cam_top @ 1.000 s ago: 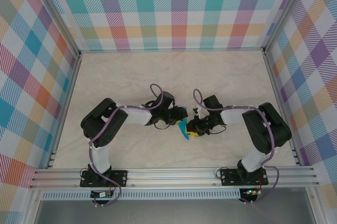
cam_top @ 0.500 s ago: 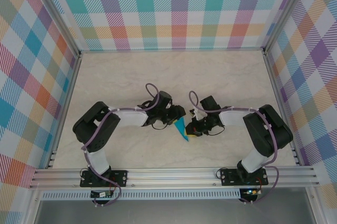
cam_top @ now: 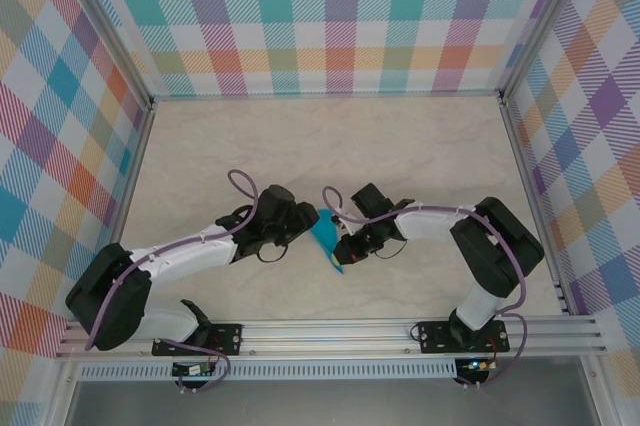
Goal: Fold a paper plane with a square sheet of paper (pick it up from the middle)
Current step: Fold the wing for the fifth time at the center of the table.
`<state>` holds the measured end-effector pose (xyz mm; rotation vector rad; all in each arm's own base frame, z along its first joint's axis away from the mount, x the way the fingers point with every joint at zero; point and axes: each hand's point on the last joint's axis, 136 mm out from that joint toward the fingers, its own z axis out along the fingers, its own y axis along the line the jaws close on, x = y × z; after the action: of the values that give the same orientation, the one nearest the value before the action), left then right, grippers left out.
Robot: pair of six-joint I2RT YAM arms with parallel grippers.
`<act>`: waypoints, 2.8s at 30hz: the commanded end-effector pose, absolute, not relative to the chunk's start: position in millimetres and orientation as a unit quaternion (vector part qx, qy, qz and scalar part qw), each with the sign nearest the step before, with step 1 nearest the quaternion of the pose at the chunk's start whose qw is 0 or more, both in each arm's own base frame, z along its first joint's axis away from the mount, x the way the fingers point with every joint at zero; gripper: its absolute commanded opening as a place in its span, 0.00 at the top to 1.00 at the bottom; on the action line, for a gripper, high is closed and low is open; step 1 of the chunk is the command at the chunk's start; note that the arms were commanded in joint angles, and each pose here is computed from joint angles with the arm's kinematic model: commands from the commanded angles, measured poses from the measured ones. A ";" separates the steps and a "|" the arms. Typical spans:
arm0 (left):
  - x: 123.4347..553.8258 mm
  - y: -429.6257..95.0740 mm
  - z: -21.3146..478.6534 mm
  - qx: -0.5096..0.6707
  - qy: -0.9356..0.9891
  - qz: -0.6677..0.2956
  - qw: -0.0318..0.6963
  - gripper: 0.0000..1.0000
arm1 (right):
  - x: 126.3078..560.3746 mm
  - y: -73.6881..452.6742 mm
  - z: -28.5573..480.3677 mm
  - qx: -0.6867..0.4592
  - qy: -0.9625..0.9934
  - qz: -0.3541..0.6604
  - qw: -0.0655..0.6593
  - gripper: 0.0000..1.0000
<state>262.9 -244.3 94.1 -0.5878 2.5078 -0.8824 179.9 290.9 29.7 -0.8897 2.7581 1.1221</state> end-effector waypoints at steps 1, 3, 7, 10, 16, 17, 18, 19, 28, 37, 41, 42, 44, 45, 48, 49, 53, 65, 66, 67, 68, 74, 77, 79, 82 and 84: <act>257.4 -225.1 88.2 -0.228 0.901 -0.297 0.218 0.34 | 183.4 289.1 28.1 -0.301 0.883 0.357 0.046 0.97; 258.2 -226.8 88.0 -0.223 0.900 -0.305 0.218 0.27 | 181.7 290.3 31.8 -0.299 0.878 0.370 0.055 0.97; 262.8 -231.7 79.6 -0.211 0.916 -0.282 0.190 0.25 | 180.5 285.5 31.6 -0.304 0.875 0.368 0.076 0.98; 268.6 -233.1 66.9 -0.210 0.931 -0.253 0.158 0.26 | 181.2 281.4 28.8 -0.309 0.877 0.358 0.089 0.97; 269.2 -230.8 43.8 -0.214 0.950 -0.204 0.103 0.35 | 180.5 280.4 23.0 -0.319 0.874 0.355 0.088 0.98; 269.4 -229.5 41.2 -0.215 0.951 -0.197 0.098 0.38 | 180.1 280.0 22.2 -0.319 0.874 0.355 0.090 0.98; 269.4 -228.2 39.3 -0.216 0.952 -0.193 0.094 0.39 | 180.1 279.1 21.3 -0.318 0.875 0.353 0.091 0.98; 269.2 -226.7 37.4 -0.217 0.953 -0.190 0.089 0.41 | 180.1 278.3 21.0 -0.317 0.876 0.351 0.092 0.97; 277.6 -231.9 24.4 -0.207 0.959 -0.187 0.041 0.56 | 181.0 276.5 21.9 -0.317 0.876 0.349 0.103 0.95; 277.1 -234.9 20.1 -0.211 0.960 -0.183 0.022 0.89 | 189.9 282.2 26.8 -0.317 0.876 0.347 0.110 0.87; 275.6 -234.2 17.7 -0.216 0.960 -0.178 0.014 0.97 | 194.8 287.8 33.5 -0.322 0.870 0.353 0.121 0.84; 275.2 -233.9 17.1 -0.217 0.960 -0.177 0.012 0.98 | 195.8 288.6 34.7 -0.323 0.869 0.354 0.123 0.83; 274.3 -232.9 17.1 -0.220 0.960 -0.174 0.010 0.98 | 197.3 291.6 39.0 -0.331 0.866 0.352 0.129 0.82; 274.4 -232.6 17.3 -0.221 0.960 -0.174 0.010 0.99 | 197.8 292.3 39.5 -0.334 0.865 0.350 0.132 0.82; 274.4 -233.1 18.2 -0.224 0.959 -0.174 0.007 0.99 | 202.8 292.6 39.6 -0.343 0.866 0.332 0.148 0.81; 274.5 -232.6 18.3 -0.226 0.958 -0.174 0.006 0.99 | 204.7 291.6 38.5 -0.344 0.868 0.323 0.153 0.81; 274.3 -232.7 18.6 -0.231 0.957 -0.176 0.003 0.99 | 212.1 286.7 37.8 -0.349 0.875 0.292 0.167 0.80; 278.9 -233.6 24.5 -0.232 0.955 -0.184 0.015 0.99 | 202.6 287.7 89.2 -0.420 0.822 0.298 0.241 0.51; 279.1 -233.5 24.2 -0.233 0.955 -0.184 0.015 0.98 | 201.8 288.9 89.5 -0.428 0.819 0.295 0.243 0.51; 279.0 -234.2 24.2 -0.233 0.954 -0.185 0.014 0.98 | 202.1 290.5 89.5 -0.430 0.819 0.291 0.243 0.52; 278.6 -234.3 23.5 -0.233 0.955 -0.185 0.013 0.98 | 201.9 294.8 91.1 -0.448 0.808 0.288 0.250 0.52; 279.8 -234.5 25.3 -0.237 0.953 -0.186 0.014 0.98 | 184.2 322.3 79.0 -0.517 0.775 0.246 0.268 0.51; 280.0 -235.2 25.8 -0.237 0.953 -0.186 0.013 0.98 | 181.7 331.4 68.7 -0.540 0.764 0.202 0.290 0.50; 280.3 -235.8 26.5 -0.236 0.953 -0.188 0.013 0.98 | 185.1 333.0 61.7 -0.548 0.761 0.165 0.306 0.50; 280.0 -235.3 26.6 -0.236 0.953 -0.187 0.013 0.98 | 188.1 334.6 54.4 -0.557 0.756 0.135 0.318 0.52; 280.1 -235.5 27.1 -0.237 0.953 -0.187 0.013 0.98 | 189.7 335.1 49.1 -0.557 0.756 0.125 0.320 0.55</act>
<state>277.6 -236.7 21.3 -0.7046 2.9673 -0.5781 170.2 331.0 44.6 -1.5002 2.0557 0.4407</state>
